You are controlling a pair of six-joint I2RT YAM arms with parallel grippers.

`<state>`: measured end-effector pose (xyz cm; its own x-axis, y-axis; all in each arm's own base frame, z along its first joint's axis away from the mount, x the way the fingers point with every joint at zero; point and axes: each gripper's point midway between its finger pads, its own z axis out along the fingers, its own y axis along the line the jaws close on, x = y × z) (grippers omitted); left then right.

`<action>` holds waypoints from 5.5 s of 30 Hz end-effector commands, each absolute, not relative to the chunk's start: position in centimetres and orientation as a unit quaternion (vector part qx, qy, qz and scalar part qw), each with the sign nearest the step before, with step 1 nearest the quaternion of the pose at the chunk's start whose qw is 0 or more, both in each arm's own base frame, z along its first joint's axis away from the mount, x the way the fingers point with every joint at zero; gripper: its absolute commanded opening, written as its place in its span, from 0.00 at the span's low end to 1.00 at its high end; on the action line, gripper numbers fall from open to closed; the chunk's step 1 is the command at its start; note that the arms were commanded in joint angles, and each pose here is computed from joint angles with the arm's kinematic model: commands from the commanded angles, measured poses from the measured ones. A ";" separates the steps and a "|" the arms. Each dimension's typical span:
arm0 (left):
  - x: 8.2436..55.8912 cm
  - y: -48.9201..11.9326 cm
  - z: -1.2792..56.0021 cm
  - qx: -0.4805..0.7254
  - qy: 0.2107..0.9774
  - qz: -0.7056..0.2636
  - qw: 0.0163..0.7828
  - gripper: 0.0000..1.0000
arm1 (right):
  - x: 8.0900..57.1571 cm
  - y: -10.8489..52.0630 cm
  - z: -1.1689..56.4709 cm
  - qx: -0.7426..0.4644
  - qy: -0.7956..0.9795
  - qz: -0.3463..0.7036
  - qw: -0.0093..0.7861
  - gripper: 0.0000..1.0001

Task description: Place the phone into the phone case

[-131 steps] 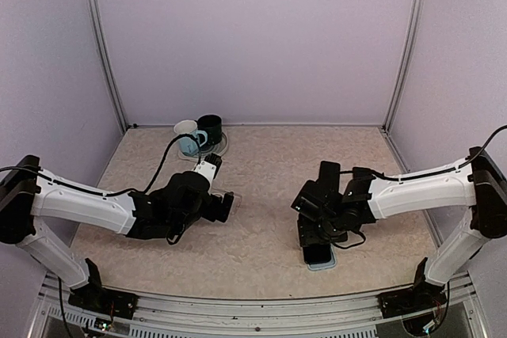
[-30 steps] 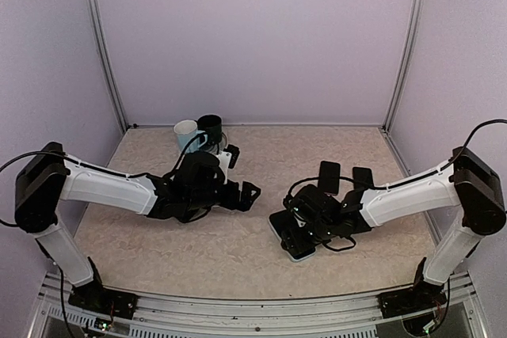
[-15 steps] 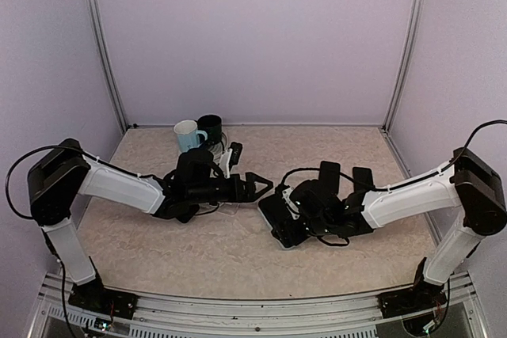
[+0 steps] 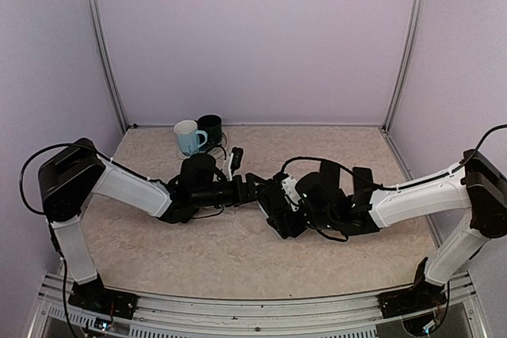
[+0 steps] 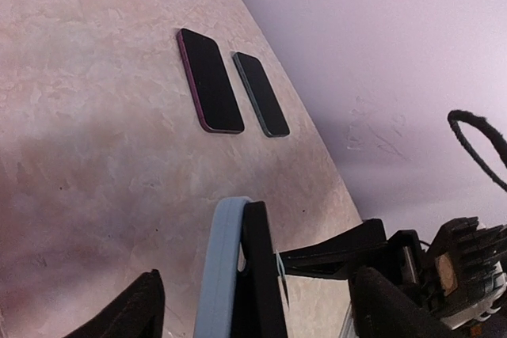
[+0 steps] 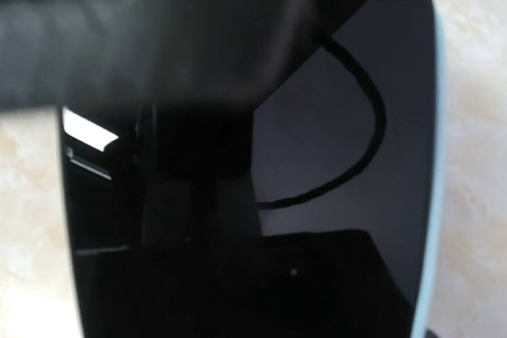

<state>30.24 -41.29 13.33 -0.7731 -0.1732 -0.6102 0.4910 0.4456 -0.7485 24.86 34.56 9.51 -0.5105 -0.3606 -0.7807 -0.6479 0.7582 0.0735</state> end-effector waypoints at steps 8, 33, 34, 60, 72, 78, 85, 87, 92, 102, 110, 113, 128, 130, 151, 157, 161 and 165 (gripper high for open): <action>29.6 -42.3 13.7 0.109 0.770 -0.548 0.308 0.33 | 26.1 35.6 13.5 -0.292 0.817 0.204 0.454 0.36; 27.2 -39.9 11.9 0.364 0.758 -0.333 0.426 0.00 | 21.5 34.2 11.5 -0.375 0.778 0.371 0.341 0.99; 26.8 -39.9 12.6 0.377 0.747 -0.330 0.436 0.00 | 21.6 34.3 12.1 -0.382 0.765 0.389 0.344 0.99; 15.6 -40.8 26.8 0.497 0.562 -0.417 0.513 0.00 | 15.9 38.6 18.8 -0.566 0.546 0.429 0.445 0.08; 14.6 -39.5 31.0 0.459 0.552 -0.435 0.544 0.97 | 14.2 36.0 31.2 -0.528 0.495 0.457 0.517 0.00; 13.3 -40.0 30.8 0.472 0.540 -0.445 0.536 0.68 | 12.9 35.7 35.0 -0.540 0.456 0.473 0.526 0.00; 13.8 -40.8 29.9 0.486 0.544 -0.422 0.539 0.00 | 12.4 35.4 36.9 -0.545 0.439 0.477 0.533 0.00; 13.6 -40.6 29.9 0.485 0.540 -0.423 0.542 0.00 | 12.3 35.4 37.0 -0.548 0.437 0.477 0.530 0.00; 13.4 -40.5 30.0 0.484 0.541 -0.429 0.538 0.09 | 12.0 35.1 36.7 -0.558 0.438 0.470 0.525 0.00; 13.7 -39.7 37.6 0.445 0.499 -0.445 0.596 0.63 | 13.0 36.0 33.9 -0.577 0.470 0.439 0.504 0.00; 14.6 -41.9 37.3 0.450 0.518 -0.445 0.575 0.00 | 12.8 35.7 34.2 -0.576 0.460 0.436 0.516 0.00; 14.4 -41.7 37.5 0.448 0.515 -0.448 0.577 0.00 | 12.8 35.6 33.8 -0.577 0.465 0.434 0.512 0.00; 11.3 -38.2 37.1 0.469 0.471 -0.471 0.579 0.57 | 9.5 34.1 35.2 -0.635 0.374 0.433 0.519 0.00; 11.0 -38.4 37.3 0.475 0.465 -0.475 0.576 0.48 | 10.0 34.4 34.7 -0.641 0.373 0.418 0.525 0.00; 9.0 -39.3 34.8 0.542 0.441 -0.467 0.541 0.93 | 12.5 36.6 33.2 -0.671 0.361 0.358 0.539 0.00; 10.3 -39.6 37.2 0.504 0.444 -0.467 0.576 0.58 | 13.0 37.2 32.7 -0.667 0.365 0.362 0.539 0.00; 11.7 -41.7 35.2 0.512 0.478 -0.449 0.554 0.19 | 13.1 37.5 32.7 -0.667 0.366 0.364 0.537 0.00; 11.6 -41.8 35.1 0.512 0.472 -0.445 0.563 0.05 | 13.2 37.5 32.3 -0.667 0.371 0.365 0.533 0.00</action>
